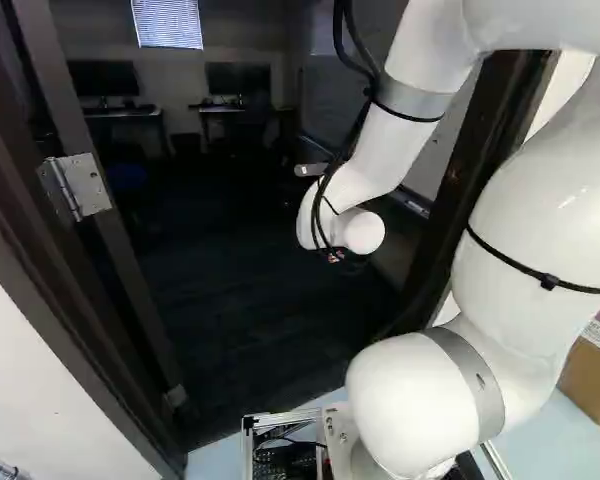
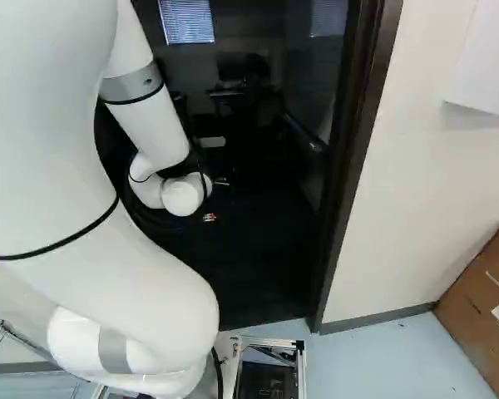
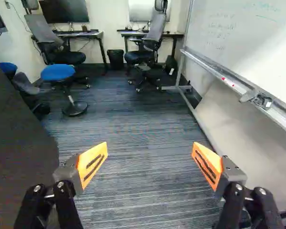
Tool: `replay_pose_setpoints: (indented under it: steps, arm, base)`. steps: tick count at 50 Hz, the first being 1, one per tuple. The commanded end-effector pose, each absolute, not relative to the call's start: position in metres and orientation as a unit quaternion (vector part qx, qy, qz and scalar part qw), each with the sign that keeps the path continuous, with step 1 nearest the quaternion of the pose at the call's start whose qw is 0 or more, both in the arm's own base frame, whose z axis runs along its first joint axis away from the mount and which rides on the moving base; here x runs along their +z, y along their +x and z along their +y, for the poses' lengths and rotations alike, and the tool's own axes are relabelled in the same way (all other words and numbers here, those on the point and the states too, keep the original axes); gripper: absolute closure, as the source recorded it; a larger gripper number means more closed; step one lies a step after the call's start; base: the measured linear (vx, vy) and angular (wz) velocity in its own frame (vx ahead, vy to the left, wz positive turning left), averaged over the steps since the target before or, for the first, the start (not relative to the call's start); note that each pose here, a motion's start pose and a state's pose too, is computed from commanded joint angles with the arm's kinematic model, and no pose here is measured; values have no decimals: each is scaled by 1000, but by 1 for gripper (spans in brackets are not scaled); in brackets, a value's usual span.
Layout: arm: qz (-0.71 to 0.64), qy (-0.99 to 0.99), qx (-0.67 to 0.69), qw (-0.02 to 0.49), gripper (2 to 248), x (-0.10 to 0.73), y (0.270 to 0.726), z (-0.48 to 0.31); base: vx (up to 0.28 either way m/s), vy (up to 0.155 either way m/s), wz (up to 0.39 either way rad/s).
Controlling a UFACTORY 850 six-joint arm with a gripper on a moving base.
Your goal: Open the door and move inside
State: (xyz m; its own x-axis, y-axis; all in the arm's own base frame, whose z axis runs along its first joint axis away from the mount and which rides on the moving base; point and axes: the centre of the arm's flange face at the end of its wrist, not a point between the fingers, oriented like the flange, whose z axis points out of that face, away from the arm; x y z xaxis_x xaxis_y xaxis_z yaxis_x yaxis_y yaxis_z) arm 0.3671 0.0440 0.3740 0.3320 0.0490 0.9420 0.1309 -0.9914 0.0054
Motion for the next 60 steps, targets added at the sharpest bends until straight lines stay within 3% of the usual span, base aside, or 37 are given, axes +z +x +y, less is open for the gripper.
replay_pose_setpoints:
  steps: [60]
  arm:
    - [-55, -815, -575, 36, 3, 374, 367, 44]
  base:
    - [129, 6, 143]
